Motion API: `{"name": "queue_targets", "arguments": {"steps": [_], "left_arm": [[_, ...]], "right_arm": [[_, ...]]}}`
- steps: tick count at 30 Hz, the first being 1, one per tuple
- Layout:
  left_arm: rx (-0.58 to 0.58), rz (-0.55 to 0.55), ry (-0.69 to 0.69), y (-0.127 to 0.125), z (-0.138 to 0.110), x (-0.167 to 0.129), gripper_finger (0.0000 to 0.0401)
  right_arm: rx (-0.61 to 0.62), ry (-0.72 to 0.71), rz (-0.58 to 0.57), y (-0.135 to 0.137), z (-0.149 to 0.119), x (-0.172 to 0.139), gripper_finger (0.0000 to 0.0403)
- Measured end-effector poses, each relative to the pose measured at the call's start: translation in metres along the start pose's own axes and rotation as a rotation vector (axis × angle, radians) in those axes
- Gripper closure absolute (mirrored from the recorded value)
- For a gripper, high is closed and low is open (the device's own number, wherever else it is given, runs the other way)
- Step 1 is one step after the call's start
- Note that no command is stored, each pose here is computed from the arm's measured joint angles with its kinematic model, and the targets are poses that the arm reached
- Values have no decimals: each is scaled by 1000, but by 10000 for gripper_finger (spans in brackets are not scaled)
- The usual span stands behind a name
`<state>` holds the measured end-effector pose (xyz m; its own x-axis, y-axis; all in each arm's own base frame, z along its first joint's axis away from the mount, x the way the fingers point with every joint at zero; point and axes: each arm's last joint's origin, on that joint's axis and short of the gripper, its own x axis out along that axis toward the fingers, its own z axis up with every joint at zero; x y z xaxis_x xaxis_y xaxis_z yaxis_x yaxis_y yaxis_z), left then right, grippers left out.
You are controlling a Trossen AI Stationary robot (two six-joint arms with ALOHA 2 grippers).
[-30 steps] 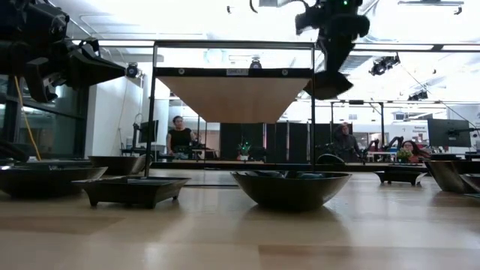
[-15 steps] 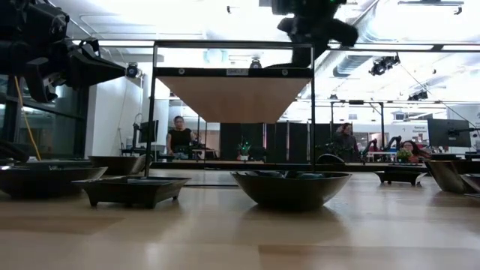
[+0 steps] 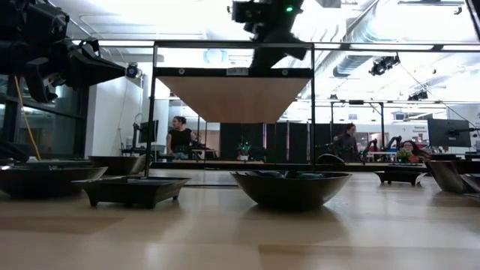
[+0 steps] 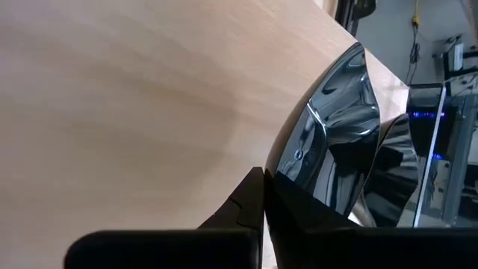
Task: Pick & Place Mini shaped plates
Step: Put the leaf-shaped plate on the shelf
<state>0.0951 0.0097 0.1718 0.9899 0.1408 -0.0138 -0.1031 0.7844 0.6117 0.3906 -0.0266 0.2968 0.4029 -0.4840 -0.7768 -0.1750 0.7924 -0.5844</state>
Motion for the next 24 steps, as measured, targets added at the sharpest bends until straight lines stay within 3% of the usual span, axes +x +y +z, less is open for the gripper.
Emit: {"name": "queue_targets", "arguments": {"steps": [13, 24], "left_arm": [[0, 0, 0, 0, 0, 0, 389], [0, 0, 0, 0, 0, 0, 389]], "right_arm": [[77, 96, 162, -2, 16, 18, 400], [106, 105, 156, -4, 15, 18, 372]]}}
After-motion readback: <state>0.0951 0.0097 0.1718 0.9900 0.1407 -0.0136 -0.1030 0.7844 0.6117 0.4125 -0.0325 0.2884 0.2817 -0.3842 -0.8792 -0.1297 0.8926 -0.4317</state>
